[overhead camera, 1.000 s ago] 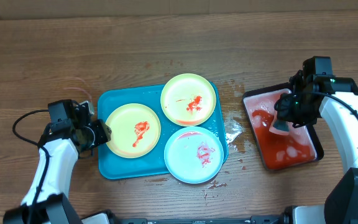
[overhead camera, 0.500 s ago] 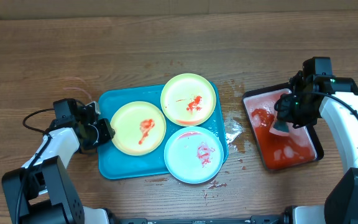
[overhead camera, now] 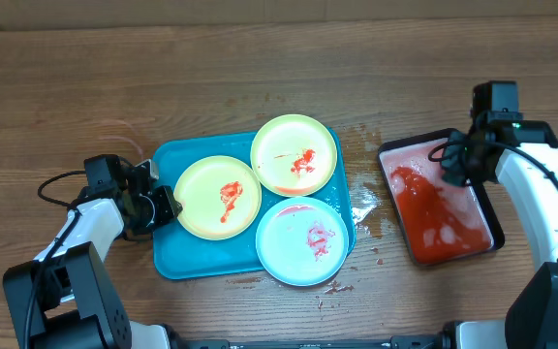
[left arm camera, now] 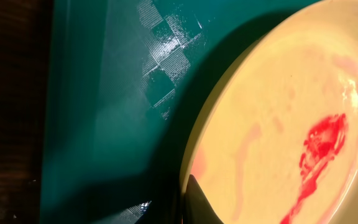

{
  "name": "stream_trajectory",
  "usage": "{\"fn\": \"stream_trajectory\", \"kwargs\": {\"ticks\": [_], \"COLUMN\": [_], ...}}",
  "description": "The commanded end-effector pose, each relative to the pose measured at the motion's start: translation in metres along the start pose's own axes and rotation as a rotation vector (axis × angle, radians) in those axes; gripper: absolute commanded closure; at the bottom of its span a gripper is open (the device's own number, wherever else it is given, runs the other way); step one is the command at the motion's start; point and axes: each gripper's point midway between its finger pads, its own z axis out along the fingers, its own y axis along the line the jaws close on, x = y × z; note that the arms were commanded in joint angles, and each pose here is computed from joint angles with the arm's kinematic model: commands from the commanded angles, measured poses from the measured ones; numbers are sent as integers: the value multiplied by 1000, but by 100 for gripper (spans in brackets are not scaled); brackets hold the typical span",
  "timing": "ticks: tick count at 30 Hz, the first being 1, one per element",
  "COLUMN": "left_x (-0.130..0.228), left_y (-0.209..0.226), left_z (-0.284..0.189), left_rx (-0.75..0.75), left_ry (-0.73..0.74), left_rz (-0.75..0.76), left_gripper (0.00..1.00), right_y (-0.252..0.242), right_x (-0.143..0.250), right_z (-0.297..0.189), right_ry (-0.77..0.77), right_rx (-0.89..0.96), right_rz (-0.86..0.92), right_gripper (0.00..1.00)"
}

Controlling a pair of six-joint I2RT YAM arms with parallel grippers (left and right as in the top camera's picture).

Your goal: Clean dirty plates on tray and stack at the side

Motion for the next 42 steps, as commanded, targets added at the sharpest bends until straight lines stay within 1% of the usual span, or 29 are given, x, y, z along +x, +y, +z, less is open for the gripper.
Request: {"fn": "stream_trajectory", "kwargs": {"ticks": [1,5,9,11,15,17,23,32,42], "left_x": [16,22,23,22,23,23,24,25,25], "left_y": [1,1,1,1,1,1,1,1,1], "left_z": [7,7,7,7,7,7,7,7,7], "left_rx": [15,12,11,12,12,12,12,12,12], "left_ry": [59,82,85,84,85,87,91,94,94], "left_rz": [-37,-47,-48,-48,-49,-50,-52,-53,-53], "left_gripper": [96,96,96,96,96,96,96,96,96], "right_y": [12,17,19,18,3,-2,-6,-3,-8], "right_x": [-28,-43,-43,-38,-25,-21,-13,-15,-18], "right_z": [-33,-63,-92,-101,-115,-119,-126,-135,-141], "right_ry": [-175,-335,-438,-463,-492,-506,-535,-580,-618], "right_rx": [23,133,255,308,443,480,527,561,597], "right_rz": [-45,-88,-125,-132,-81,-51,-6,-30,-5], "right_gripper": [96,96,96,96,96,96,96,96,96]}}
